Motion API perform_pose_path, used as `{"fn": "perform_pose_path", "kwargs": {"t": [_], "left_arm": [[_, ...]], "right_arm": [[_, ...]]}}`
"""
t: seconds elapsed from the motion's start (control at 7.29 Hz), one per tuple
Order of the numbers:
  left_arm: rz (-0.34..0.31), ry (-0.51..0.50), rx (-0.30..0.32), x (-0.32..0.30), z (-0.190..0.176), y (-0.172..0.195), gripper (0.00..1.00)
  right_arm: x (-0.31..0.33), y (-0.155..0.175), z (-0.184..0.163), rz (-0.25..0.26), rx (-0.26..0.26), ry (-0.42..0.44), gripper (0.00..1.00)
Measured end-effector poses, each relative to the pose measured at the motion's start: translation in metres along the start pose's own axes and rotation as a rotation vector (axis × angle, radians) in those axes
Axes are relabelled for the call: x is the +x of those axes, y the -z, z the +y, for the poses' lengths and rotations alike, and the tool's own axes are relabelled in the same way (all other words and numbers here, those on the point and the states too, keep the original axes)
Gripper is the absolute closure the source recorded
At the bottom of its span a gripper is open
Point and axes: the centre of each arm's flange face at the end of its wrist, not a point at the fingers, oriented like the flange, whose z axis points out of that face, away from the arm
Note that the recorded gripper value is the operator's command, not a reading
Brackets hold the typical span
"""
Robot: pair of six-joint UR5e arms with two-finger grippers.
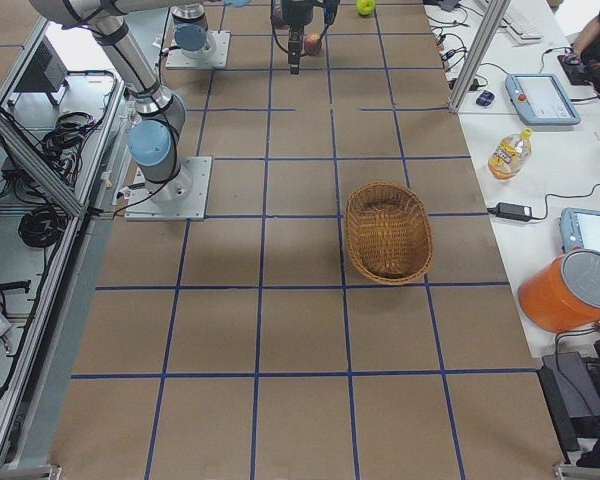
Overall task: Put all apples into basket
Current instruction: 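Reach the left gripper down to the red apple and grasp it, then carry the red apple with the left gripper to mid-table and release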
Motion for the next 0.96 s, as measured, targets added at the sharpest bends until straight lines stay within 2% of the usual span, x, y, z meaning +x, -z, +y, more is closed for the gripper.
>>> {"fn": "perform_pose_path", "kwargs": {"t": [0.14, 0.41, 0.82, 0.96], "left_arm": [[0.008, -0.029, -0.032, -0.019, -0.007, -0.044, 0.00], [0.035, -0.037, -0.099, -0.038, -0.011, -0.100, 0.00], [0.068, -0.009, -0.154, -0.036, -0.006, -0.151, 0.00], [0.099, 0.002, -0.163, -0.032, -0.004, -0.160, 0.00]], "right_arm": [[0.000, 0.000, 0.000, 0.000, 0.004, -0.001, 0.00], [0.001, 0.000, 0.000, 0.000, 0.001, -0.002, 0.00], [0.001, -0.003, 0.000, -0.002, -0.009, -0.004, 0.00], [0.001, -0.006, 0.000, -0.003, -0.012, -0.003, 0.00]]}}
